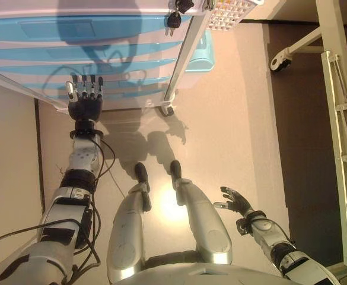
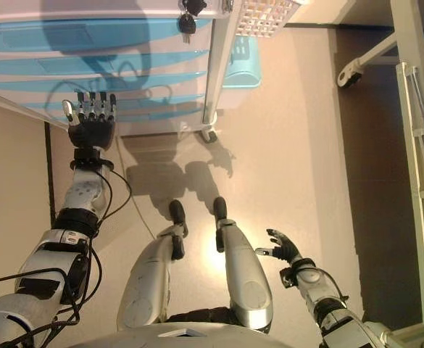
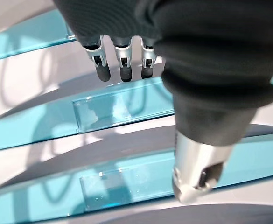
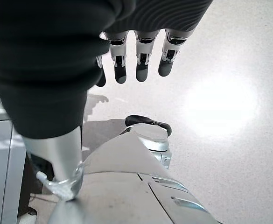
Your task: Open the drawer and pick up the medicine
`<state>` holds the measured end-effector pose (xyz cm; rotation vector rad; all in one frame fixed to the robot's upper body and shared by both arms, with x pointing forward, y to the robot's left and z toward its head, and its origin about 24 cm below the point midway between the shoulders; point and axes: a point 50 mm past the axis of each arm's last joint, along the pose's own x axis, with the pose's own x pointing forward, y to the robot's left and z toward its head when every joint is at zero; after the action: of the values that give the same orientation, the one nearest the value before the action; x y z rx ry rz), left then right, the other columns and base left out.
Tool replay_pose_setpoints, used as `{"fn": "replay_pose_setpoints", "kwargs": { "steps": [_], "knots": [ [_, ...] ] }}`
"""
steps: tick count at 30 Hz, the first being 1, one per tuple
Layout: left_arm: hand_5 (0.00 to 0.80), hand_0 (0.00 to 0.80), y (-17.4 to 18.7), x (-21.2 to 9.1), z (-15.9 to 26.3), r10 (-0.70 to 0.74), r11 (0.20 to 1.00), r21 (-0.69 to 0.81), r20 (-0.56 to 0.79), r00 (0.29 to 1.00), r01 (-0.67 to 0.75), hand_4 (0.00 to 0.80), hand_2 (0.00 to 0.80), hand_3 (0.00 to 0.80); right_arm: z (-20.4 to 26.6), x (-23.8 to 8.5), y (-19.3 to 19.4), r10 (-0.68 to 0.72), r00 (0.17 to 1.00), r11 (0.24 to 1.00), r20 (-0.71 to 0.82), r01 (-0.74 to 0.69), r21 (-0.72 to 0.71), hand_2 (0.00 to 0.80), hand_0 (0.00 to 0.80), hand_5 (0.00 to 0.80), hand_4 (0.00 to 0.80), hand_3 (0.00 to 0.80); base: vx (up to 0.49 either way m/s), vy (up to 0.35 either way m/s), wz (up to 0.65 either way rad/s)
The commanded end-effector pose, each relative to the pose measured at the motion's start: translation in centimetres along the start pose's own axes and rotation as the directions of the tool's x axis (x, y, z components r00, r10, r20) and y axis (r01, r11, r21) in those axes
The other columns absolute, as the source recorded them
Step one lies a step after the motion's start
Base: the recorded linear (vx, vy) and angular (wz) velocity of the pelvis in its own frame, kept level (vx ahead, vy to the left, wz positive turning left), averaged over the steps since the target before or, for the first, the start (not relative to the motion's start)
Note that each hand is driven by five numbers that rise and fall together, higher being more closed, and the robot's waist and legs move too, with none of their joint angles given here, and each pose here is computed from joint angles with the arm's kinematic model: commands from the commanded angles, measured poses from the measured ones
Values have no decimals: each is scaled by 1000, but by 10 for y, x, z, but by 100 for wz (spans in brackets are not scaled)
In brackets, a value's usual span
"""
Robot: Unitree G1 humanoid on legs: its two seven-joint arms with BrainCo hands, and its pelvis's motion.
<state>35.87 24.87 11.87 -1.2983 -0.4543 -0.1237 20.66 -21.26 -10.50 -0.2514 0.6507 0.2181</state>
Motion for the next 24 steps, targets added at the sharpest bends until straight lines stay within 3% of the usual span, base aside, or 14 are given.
{"fn": "replay_pose_setpoints", "kwargs": {
  "steps": [1, 9, 14, 18, 20, 22, 24],
  "knots": [
    [800, 800, -233, 38, -31, -968, 242, -99, -84, 235, 965, 800, 800, 800, -25, -16, -6, 30, 997, 997, -73, -35, -65, 0, 0, 0, 0, 0, 0, 0, 0],
    [800, 800, -231, 17, -56, -999, -20, -299, 51, -5, 954, 800, 800, 800, -21, -11, 8, 81, 994, 993, -70, -87, -84, 0, 0, 0, 0, 0, -27, -61, 3],
    [800, 800, -216, -3, -72, -997, -55, -366, 75, -29, 929, 800, 800, 800, -13, -6, 11, 90, 994, 990, -57, -96, -105, 0, 0, 0, 0, 0, -81, -47, 9],
    [800, 800, -186, -17, -72, -985, 30, -402, 142, 94, 915, 800, 800, 800, -13, -6, 13, 92, 994, 988, -54, -98, -116, 0, 0, 0, 0, 0, -60, -47, 13],
    [800, 800, -161, -30, -74, -967, 98, -437, 172, 190, 894, 800, 800, 800, -13, -6, 15, 90, 994, 988, -56, -96, -119, 0, 0, 0, 0, 0, -46, -54, 7],
    [800, 800, -123, -49, -78, -920, 226, -484, 180, 349, 845, 800, 800, 800, -14, -6, 18, 90, 994, 985, -61, -98, -139, 0, 0, 0, 0, 0, -31, -66, 7],
    [800, 800, -96, -66, -83, -881, 315, -517, 152, 447, 796, 800, 800, 800, -14, -5, 18, 81, 995, 986, -63, -89, -139, 0, 0, 0, 0, 0, -11, -68, 14]
  ]
}}
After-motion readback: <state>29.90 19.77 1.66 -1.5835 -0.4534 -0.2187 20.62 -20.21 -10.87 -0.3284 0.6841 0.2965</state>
